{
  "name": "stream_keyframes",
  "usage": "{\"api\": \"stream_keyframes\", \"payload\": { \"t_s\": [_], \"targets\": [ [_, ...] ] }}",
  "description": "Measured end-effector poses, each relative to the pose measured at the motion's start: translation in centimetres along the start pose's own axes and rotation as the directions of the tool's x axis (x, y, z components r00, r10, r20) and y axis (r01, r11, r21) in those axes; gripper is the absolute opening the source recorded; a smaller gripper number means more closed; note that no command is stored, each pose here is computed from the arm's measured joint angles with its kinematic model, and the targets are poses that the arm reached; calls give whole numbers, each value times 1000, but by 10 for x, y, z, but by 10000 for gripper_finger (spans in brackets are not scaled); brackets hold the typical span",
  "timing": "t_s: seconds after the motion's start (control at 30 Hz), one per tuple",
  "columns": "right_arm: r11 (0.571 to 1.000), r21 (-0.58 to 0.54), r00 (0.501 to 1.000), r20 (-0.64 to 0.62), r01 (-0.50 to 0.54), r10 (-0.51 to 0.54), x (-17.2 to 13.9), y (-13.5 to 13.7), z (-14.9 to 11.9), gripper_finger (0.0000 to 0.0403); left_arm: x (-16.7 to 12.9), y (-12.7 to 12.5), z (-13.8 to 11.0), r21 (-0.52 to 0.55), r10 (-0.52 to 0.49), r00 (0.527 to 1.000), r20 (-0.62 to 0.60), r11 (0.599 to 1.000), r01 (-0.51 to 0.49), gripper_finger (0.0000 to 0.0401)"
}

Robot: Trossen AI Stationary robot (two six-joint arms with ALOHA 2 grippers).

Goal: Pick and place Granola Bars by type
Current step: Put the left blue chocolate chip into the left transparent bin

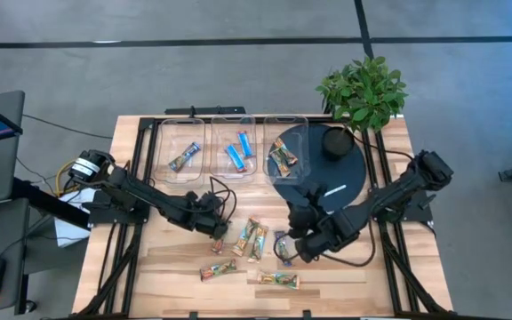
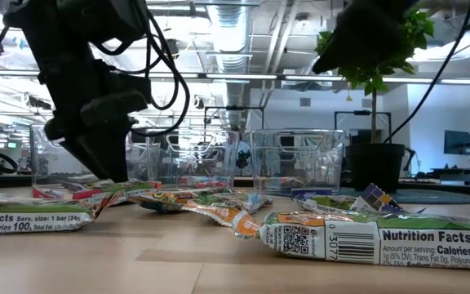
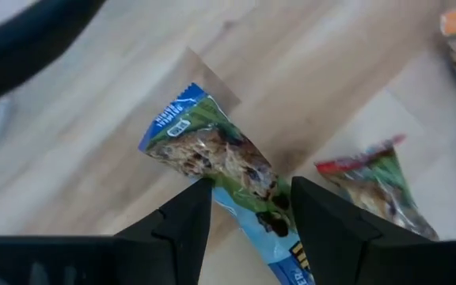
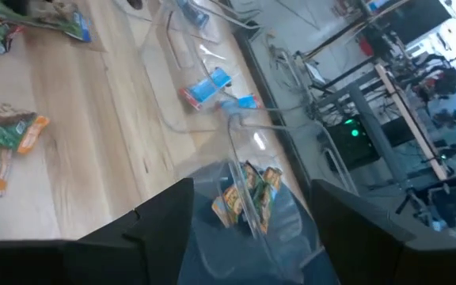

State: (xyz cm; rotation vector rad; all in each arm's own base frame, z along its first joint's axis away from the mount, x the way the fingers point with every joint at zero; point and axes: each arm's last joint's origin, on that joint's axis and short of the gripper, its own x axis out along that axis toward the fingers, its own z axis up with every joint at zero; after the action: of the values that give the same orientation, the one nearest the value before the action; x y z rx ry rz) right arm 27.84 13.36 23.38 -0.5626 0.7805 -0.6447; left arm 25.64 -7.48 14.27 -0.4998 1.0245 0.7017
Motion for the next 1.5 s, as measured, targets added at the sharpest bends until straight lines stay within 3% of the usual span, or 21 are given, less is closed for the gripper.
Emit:
{"api": "stream_keyframes", "payload": {
  "t_s": [0.27,0.73,0.97,1.37,1.5],
  "targets": [
    [998,37,998,42,47,-48,-28,4,-18,249,2,-1,-5,-34,-41,990,-137,999,36,169],
    [998,47,990,132,35,-41,-55,11,-28,249,-8,-4,-19,24,-43,904,-425,998,59,169],
    [998,55,991,127,39,-46,-52,10,-27,249,-14,1,-28,66,37,879,-476,998,-7,169],
    [997,69,992,113,46,-54,-48,8,-26,249,-18,-2,-37,91,40,876,-481,996,5,168],
    [996,70,992,111,47,-55,-47,8,-25,249,-18,-2,-37,91,39,875,-483,996,6,144]
  ]
}}
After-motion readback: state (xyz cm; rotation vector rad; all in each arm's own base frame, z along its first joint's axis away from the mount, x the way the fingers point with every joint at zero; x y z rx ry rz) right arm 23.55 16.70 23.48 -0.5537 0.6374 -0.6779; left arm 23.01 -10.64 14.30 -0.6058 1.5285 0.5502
